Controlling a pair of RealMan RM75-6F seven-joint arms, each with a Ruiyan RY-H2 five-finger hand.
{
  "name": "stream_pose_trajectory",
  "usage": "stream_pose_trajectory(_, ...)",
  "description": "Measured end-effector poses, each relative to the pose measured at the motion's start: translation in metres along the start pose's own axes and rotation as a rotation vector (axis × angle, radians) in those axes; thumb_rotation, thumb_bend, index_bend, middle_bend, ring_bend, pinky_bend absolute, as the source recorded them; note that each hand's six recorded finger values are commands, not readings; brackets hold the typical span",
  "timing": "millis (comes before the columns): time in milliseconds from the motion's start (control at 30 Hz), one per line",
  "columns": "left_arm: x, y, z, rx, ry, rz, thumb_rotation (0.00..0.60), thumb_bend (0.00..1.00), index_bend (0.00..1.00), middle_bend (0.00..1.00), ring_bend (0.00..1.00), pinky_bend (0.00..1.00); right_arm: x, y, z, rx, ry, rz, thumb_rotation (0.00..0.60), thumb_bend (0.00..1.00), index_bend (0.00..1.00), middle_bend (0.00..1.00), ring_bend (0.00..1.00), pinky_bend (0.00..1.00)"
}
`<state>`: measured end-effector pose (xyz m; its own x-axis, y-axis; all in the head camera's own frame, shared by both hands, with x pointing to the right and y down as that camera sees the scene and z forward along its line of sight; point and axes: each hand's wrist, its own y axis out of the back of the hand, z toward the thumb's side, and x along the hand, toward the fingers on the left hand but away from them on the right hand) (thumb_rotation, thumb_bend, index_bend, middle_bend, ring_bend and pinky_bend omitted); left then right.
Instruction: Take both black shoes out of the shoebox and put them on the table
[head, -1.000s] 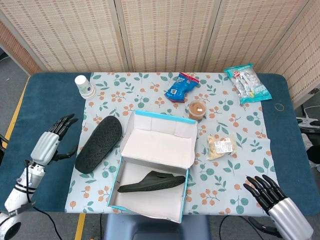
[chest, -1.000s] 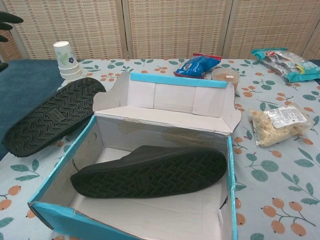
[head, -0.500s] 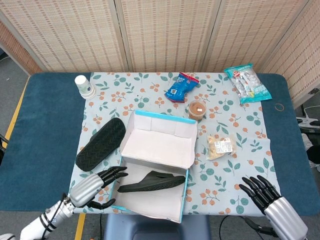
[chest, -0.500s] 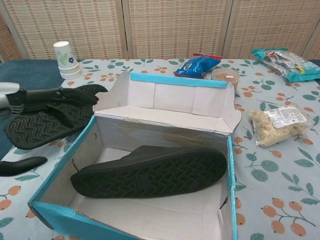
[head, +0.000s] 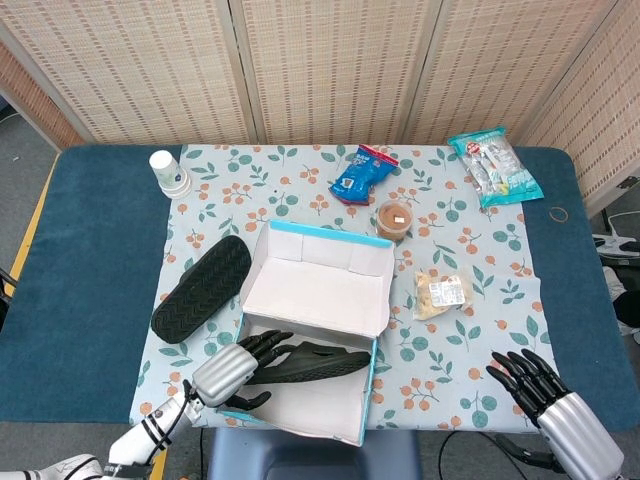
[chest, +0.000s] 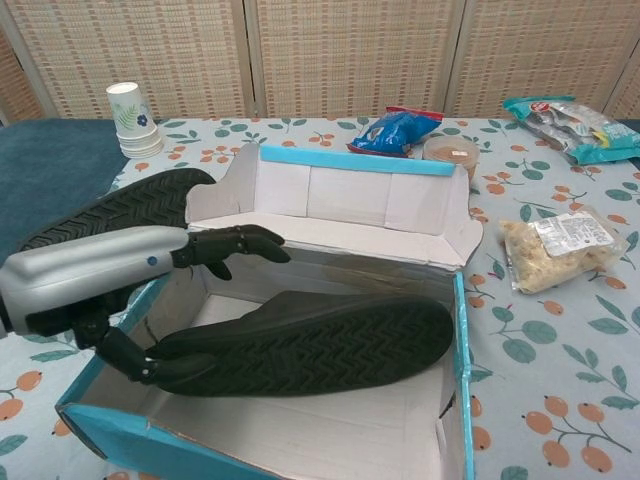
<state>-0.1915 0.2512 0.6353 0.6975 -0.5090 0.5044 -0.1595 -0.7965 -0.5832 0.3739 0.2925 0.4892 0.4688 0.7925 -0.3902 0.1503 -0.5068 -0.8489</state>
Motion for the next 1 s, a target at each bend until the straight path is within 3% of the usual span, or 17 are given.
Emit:
stream_pose_trajectory(333,0.026,-0.031,-0.01,0.125,0.09,-0.095,0.6,0.38,0.13,0.02,0.02,0.25,0.001,0.003,-0.003,-0.007,-0.004,-0.003,0.514,0.17,0.0,0.0,0.0,0.0)
stream_pose_trajectory(400,0.027,-0.033,-0.011,0.135,0.096,-0.102,0.6,0.39,0.24,0.15,0.11,0.3,0.001,0.003,-0.004,-0.007,-0.006,-0.002,0.516,0.17,0.0,0.0,0.0,0.0)
stream_pose_trajectory(467,0.029,-0.034,-0.013,0.152,0.103,-0.111,0.6,0.42,0.44,0.4,0.29,0.37,0.001,0.002,-0.005,-0.005,-0.013,0.002,0.515,0.17,0.0,0.0,0.0,0.0)
stream_pose_trajectory(567,0.031,-0.034,-0.012,0.176,0.108,-0.114,0.6,0.52,0.69,0.68,0.52,0.5,0.0,0.001,-0.007,-0.001,-0.027,0.009,0.514,0.17,0.0,0.0,0.0,0.0)
stream_pose_trajectory(667,0.033,-0.03,-0.011,0.178,0.112,-0.079,0.6,0.59,0.81,0.81,0.63,0.59,0.0,0.001,-0.007,0.001,-0.032,0.012,0.514,0.17,0.0,0.0,0.0,0.0)
stream_pose_trajectory(767,0.034,-0.024,-0.007,0.166,0.108,-0.024,0.6,0.62,0.88,0.84,0.65,0.61,-0.001,0.001,-0.008,0.002,-0.035,0.013,0.515,0.17,0.0,0.0,0.0,0.0)
stream_pose_trajectory(1000,0.03,-0.01,-0.003,0.102,0.087,0.061,0.6,0.63,0.87,0.83,0.65,0.61,-0.001,-0.001,-0.008,0.007,-0.041,0.021,0.514,0.17,0.0,0.0,0.0,0.0)
